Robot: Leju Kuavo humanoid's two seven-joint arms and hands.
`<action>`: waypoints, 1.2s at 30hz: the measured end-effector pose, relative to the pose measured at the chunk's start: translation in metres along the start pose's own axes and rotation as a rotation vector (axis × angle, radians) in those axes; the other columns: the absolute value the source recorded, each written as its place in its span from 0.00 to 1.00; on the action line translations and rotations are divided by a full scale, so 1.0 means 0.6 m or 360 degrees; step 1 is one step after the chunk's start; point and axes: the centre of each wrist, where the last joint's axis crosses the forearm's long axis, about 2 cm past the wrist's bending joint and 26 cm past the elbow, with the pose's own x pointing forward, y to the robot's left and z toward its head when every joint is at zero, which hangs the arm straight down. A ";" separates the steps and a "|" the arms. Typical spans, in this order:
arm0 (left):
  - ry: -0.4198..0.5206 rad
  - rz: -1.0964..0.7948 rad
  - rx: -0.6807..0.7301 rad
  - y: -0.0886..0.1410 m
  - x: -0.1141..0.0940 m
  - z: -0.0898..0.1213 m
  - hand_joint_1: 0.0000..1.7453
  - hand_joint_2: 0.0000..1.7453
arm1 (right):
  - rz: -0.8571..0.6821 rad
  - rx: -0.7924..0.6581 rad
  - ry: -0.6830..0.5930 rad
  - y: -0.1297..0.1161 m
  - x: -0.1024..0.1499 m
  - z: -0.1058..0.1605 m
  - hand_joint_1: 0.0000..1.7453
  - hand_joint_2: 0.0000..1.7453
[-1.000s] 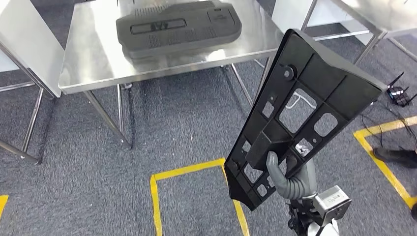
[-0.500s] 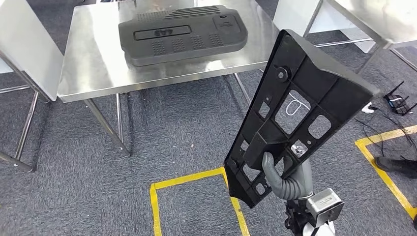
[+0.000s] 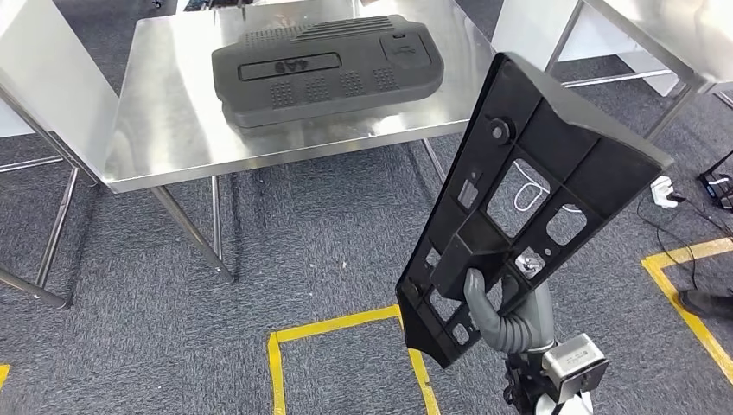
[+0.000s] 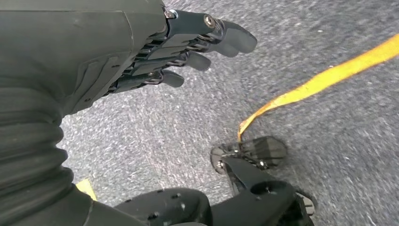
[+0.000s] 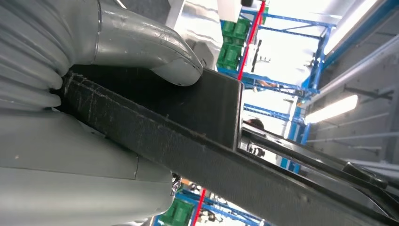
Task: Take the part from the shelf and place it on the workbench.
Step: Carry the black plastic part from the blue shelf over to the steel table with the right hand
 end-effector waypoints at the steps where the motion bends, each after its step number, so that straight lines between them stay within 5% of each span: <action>1: -0.0001 -0.0001 0.0000 0.000 0.000 0.000 0.00 1.00 | 0.0001 0.0000 -0.0001 0.000 0.000 0.000 1.00 1.00; 36: 0.0148 0.0010 0.0061 0.029 -0.017 0.000 0.00 1.00 | 0.0032 0.0000 0.0013 0.005 0.001 0.008 1.00 1.00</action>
